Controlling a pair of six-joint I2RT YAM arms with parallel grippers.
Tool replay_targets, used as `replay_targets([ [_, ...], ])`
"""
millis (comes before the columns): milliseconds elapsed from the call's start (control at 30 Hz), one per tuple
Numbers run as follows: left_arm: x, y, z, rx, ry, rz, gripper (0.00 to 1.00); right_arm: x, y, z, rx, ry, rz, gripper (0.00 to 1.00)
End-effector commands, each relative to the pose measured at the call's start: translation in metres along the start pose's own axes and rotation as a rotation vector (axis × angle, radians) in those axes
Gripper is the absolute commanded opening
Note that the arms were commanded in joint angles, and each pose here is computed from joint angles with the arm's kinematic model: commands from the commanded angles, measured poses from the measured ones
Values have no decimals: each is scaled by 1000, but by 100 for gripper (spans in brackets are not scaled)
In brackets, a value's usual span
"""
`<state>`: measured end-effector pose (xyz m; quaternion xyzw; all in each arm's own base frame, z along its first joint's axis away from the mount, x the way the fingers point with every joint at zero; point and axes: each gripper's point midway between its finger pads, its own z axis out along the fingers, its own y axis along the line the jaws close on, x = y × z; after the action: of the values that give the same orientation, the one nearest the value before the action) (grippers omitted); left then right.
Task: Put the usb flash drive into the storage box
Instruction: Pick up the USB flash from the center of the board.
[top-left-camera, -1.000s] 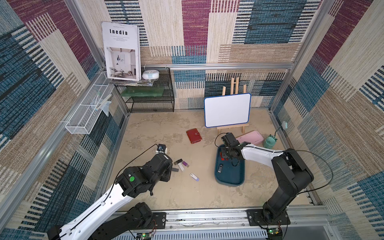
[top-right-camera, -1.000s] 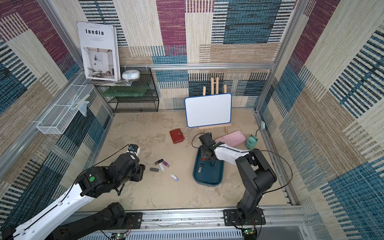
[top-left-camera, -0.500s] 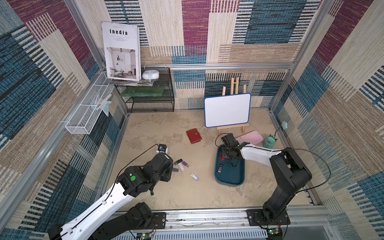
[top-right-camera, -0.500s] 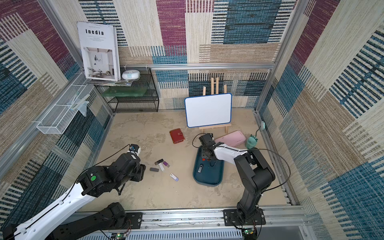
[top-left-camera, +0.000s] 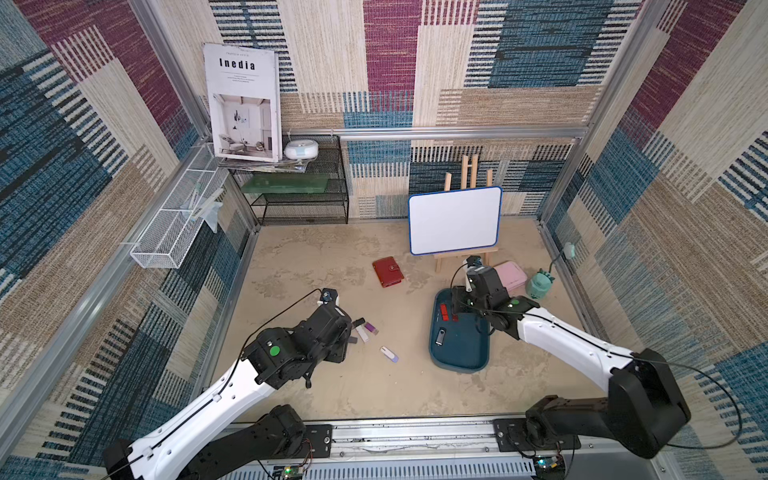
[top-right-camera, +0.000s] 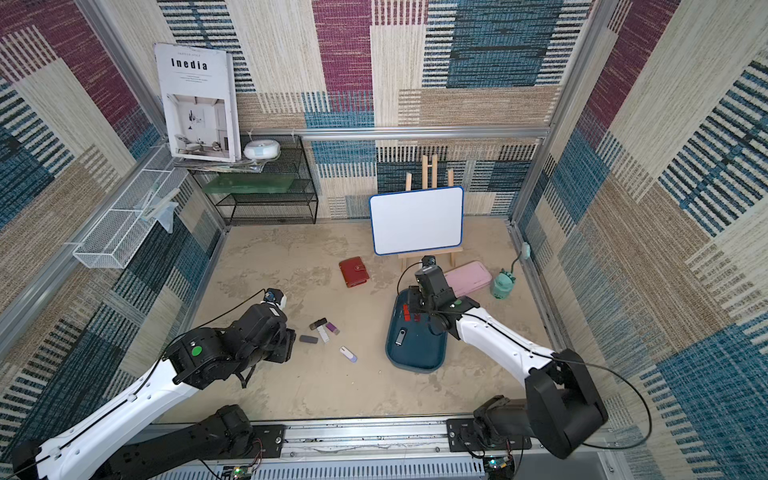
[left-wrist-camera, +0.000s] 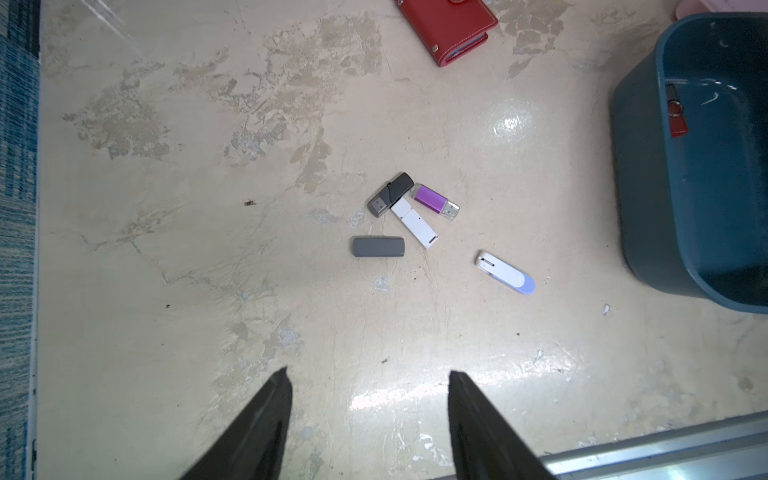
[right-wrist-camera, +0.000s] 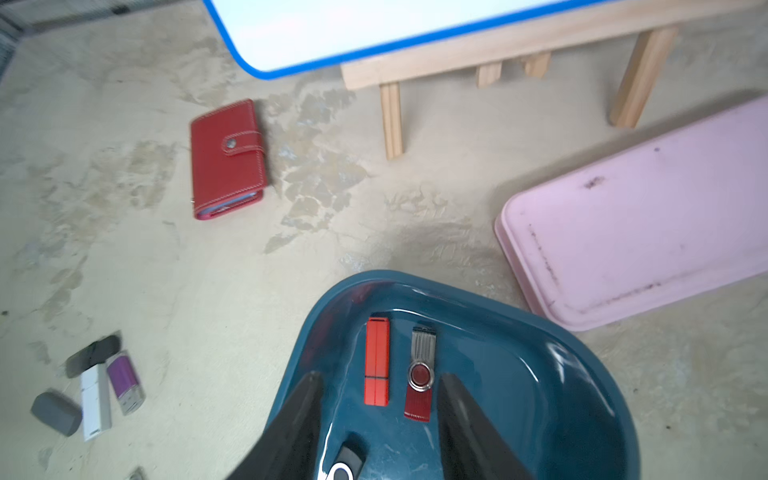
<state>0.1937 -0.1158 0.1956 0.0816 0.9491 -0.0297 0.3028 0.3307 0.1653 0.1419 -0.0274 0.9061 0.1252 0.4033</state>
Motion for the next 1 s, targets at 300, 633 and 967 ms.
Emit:
replay_targets([
  [300, 36, -99, 74, 253, 196, -204, 60, -34, -6, -63, -107, -445, -18, 54],
  [633, 63, -151, 128, 255, 331, -171, 59, -34, -13, -78, -104, -505, -10, 56],
  [967, 75, -140, 150, 139, 362, -143, 58, -33, -15, -77, -91, -503, -17, 56],
])
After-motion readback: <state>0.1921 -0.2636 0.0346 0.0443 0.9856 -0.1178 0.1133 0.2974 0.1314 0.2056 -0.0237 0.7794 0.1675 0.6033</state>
